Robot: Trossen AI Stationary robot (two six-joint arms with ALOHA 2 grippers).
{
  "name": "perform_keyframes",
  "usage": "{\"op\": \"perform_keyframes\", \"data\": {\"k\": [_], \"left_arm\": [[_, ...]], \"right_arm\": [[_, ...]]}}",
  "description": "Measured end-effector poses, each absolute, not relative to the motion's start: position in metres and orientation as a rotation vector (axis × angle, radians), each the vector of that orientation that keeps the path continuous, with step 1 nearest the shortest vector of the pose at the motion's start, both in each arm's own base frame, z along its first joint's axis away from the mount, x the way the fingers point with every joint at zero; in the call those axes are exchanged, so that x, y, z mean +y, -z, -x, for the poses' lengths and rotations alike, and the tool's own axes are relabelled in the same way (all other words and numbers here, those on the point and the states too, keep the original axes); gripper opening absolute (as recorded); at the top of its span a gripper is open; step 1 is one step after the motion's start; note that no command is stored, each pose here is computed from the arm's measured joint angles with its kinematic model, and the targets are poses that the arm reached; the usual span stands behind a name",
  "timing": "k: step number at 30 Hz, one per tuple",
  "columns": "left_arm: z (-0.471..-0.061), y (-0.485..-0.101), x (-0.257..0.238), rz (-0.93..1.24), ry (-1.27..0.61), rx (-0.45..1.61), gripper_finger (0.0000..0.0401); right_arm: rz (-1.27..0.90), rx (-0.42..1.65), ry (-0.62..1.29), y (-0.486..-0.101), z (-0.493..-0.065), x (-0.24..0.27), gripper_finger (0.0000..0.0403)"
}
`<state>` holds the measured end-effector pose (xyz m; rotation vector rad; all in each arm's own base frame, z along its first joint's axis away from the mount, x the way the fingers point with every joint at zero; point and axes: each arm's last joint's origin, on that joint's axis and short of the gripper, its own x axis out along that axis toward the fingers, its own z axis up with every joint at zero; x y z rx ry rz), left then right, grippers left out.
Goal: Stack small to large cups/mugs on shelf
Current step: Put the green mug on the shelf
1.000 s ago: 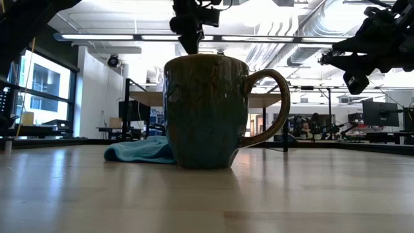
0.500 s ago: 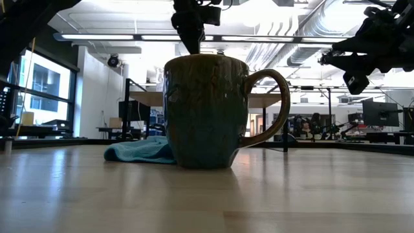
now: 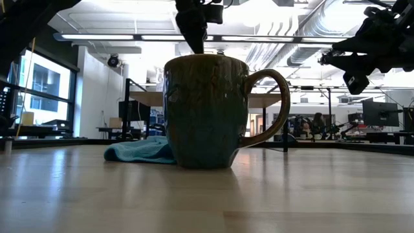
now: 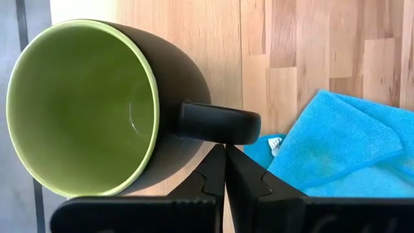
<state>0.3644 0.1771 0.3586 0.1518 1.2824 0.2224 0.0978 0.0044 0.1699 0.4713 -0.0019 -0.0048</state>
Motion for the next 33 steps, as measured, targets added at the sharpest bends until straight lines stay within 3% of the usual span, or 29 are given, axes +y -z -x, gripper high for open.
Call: {"op": "perform_keyframes", "data": {"k": [16,27,33], "left_arm": [[-0.367,-0.36,0.178,-0.152,-0.224,1.246,0.0001],[-0.354,-0.356,0.174,-0.164,-0.244,1.406,0.0018],[-0.346,-0.378,0.171,-0.208,-0.267,1.363,0.0031]], "right_arm": [[-0.472,-0.002,0.005,-0.17,-0.098,0.004,0.0128],[-0.473,-0.002,0.005,-0.17,-0.098,0.004,0.0128],[-0.472,-0.002,0.005,-0.17,-0.098,0.004,0.0128]]}}
